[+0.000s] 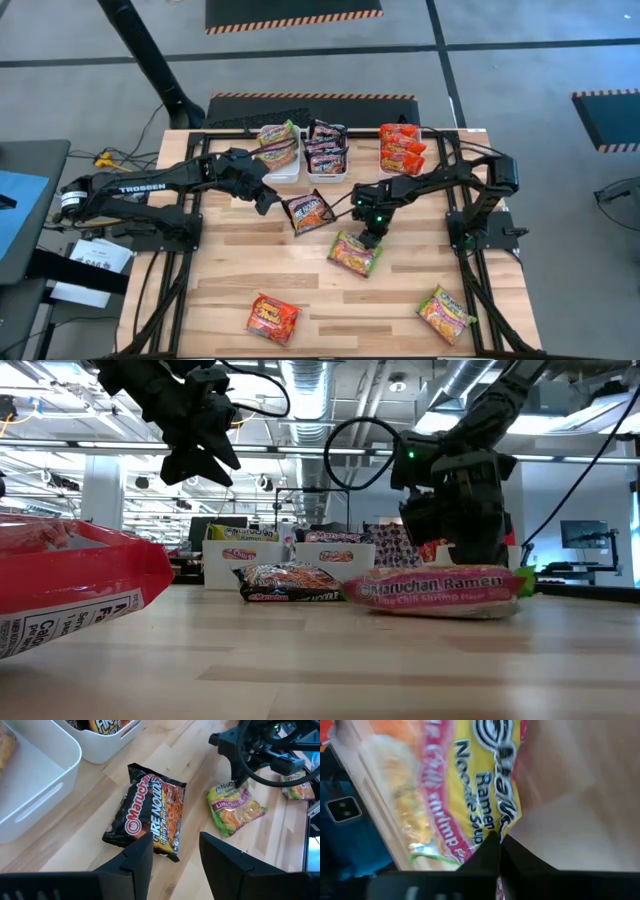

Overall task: Sort Maruchan noodles
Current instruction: Put the green noodle pack into the left white bin

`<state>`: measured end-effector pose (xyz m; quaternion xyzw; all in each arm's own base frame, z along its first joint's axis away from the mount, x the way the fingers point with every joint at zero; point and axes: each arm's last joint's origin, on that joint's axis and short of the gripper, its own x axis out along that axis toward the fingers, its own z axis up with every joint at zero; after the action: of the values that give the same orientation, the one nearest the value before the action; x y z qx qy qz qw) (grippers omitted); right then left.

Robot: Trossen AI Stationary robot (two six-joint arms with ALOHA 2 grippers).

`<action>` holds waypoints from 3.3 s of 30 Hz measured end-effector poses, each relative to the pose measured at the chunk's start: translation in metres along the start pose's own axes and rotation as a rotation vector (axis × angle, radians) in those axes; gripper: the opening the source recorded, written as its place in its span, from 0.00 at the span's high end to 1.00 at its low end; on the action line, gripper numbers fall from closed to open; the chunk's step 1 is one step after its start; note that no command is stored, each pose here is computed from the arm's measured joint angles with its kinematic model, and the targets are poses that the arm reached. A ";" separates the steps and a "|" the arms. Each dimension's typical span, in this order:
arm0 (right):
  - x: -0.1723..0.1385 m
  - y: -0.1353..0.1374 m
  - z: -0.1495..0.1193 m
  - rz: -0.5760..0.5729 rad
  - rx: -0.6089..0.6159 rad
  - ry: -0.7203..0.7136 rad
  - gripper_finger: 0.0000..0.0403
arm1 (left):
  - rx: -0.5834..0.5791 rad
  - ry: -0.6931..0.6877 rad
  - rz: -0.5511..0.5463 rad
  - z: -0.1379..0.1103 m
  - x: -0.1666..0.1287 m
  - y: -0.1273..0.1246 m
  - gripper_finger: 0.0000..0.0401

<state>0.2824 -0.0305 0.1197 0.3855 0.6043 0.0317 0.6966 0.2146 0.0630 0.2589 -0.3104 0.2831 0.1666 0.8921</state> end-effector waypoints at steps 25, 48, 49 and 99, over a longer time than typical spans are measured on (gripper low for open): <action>-0.105 0.077 0.017 -0.155 -0.300 -0.309 0.99 | 0.046 -0.128 -0.074 0.019 -0.003 0.005 0.63; -0.212 0.106 0.043 -0.226 -0.795 -0.525 0.99 | 0.096 -0.466 -0.274 0.057 -0.019 0.001 0.45; -0.214 0.108 0.044 -0.224 -0.821 -0.532 0.99 | 0.097 -0.465 -0.277 0.057 -0.019 0.002 0.45; -0.237 0.085 0.044 -0.370 -0.929 -0.501 0.77 | 0.282 -0.264 -0.544 0.120 0.075 -0.007 0.98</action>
<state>0.2931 -0.1137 0.3609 -0.0786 0.4003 0.0794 0.9096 0.3249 0.1449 0.2944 -0.2238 0.0922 -0.0799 0.9670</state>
